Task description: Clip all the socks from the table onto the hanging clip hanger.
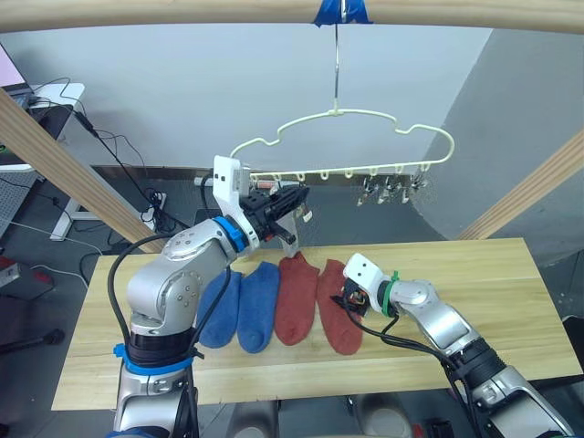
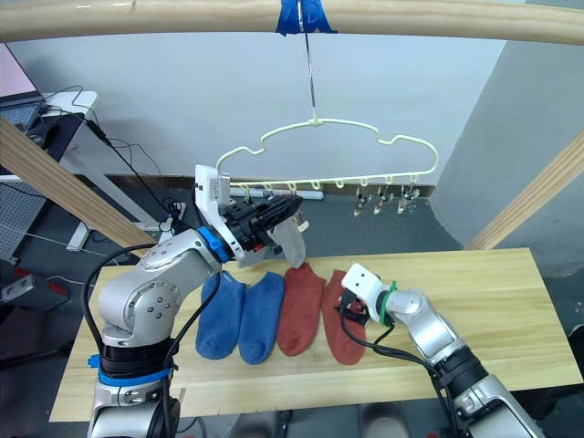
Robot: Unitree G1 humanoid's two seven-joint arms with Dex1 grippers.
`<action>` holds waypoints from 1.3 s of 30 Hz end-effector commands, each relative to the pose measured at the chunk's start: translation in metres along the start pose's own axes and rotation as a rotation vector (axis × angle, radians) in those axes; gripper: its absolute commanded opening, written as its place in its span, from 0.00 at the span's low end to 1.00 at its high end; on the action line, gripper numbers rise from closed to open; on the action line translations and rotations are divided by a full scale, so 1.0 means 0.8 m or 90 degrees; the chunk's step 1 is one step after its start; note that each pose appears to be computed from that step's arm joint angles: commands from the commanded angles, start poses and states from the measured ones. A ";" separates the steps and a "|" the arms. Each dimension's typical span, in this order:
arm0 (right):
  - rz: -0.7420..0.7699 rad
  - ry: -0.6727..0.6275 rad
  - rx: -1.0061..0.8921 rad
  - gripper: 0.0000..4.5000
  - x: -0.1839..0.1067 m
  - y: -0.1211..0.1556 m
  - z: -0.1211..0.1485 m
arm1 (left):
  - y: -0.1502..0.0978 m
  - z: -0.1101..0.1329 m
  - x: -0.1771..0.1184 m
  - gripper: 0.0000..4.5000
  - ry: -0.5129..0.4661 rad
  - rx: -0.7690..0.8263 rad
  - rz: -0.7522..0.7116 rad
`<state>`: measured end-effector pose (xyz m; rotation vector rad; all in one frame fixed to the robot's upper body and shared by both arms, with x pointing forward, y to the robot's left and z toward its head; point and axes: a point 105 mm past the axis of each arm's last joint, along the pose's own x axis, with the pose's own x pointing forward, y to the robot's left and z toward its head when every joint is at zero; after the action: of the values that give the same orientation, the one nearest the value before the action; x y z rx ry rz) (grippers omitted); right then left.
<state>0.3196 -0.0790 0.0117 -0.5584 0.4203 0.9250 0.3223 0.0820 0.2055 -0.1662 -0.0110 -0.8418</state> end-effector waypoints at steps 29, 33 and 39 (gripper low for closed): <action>0.032 -0.259 -0.020 0.00 -0.105 0.027 0.126 | -0.013 -0.028 -0.021 0.00 0.136 -0.251 -0.074; 0.032 -0.270 -0.019 0.00 -0.108 0.026 0.133 | -0.017 -0.028 -0.020 0.00 0.138 -0.249 -0.079; 0.030 -0.280 -0.017 0.00 -0.120 0.023 0.141 | -0.017 -0.030 -0.022 0.00 0.143 -0.235 -0.077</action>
<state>0.2691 -0.0628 0.1316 -0.3503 0.0903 1.0544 0.3021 0.0836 0.1997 -0.4352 0.2734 -0.9898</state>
